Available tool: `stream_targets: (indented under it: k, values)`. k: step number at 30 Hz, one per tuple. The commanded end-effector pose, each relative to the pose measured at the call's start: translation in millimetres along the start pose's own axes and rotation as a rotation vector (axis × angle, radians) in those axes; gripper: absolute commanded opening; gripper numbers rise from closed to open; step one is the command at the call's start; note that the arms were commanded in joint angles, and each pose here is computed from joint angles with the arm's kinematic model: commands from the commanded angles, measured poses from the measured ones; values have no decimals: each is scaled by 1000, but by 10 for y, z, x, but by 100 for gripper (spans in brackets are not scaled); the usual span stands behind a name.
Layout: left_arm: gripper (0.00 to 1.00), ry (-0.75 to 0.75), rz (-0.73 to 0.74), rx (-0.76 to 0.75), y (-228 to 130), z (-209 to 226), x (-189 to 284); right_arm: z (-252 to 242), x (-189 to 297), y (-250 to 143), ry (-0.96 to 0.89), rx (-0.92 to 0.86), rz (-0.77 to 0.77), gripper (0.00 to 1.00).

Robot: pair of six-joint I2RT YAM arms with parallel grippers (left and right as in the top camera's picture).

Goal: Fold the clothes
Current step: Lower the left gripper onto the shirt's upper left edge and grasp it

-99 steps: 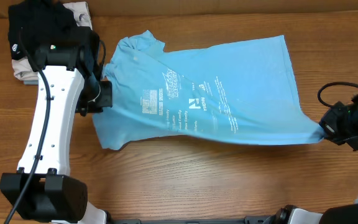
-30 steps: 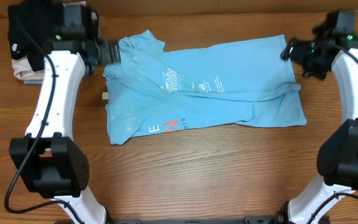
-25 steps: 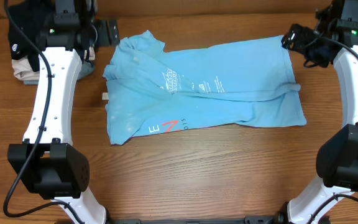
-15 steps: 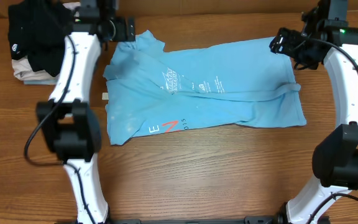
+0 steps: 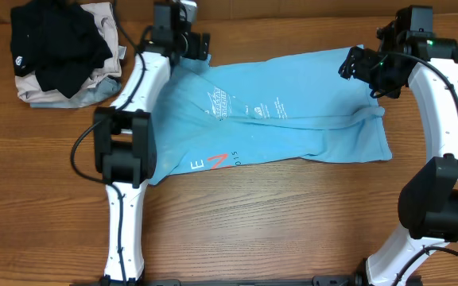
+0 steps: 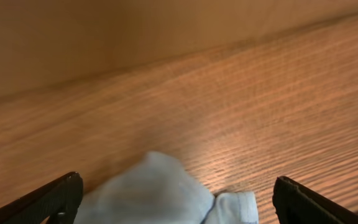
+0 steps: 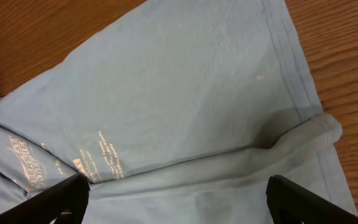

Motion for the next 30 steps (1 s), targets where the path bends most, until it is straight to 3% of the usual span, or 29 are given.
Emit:
stream_targets:
  k: [1, 5, 8, 10, 15, 21, 27, 30]
  values:
    - [96, -10, 11, -17, -164, -12, -215, 19, 6, 0, 4, 12, -4, 95]
    - [94, -38, 28, -8, -250, -59, -276, 19, 6, 2, 4, 12, -5, 95]
    - [82, -42, 23, -11, -231, -89, -274, 22, 6, 9, 6, 13, -9, 95]
    - [70, -41, 20, 1, -210, -88, -259, 24, 6, 13, 6, 13, -11, 95]
    - [27, -38, -8, 33, 8, -83, -53, 26, 6, 21, 7, 15, -15, 95]
    - [4, -21, -59, 26, 393, -61, 389, 27, 6, 22, 8, 15, -16, 95]
    - [6, -37, 89, 43, 295, -108, 763, 20, 6, 3, 4, 12, -6, 95]
    - [10, -64, 342, 95, -138, -193, 973, 16, 6, -6, 3, 11, -1, 95]
Point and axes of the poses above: each gripper's point midway between its finger pads, its own x axis back along the fingers, its own z axis along the line the jaws close on, y = z × x, the point moved 5 cm from there along x, back along the fingers, and after that the axes turned 4 degrees about -x, right-handed, at the moved point
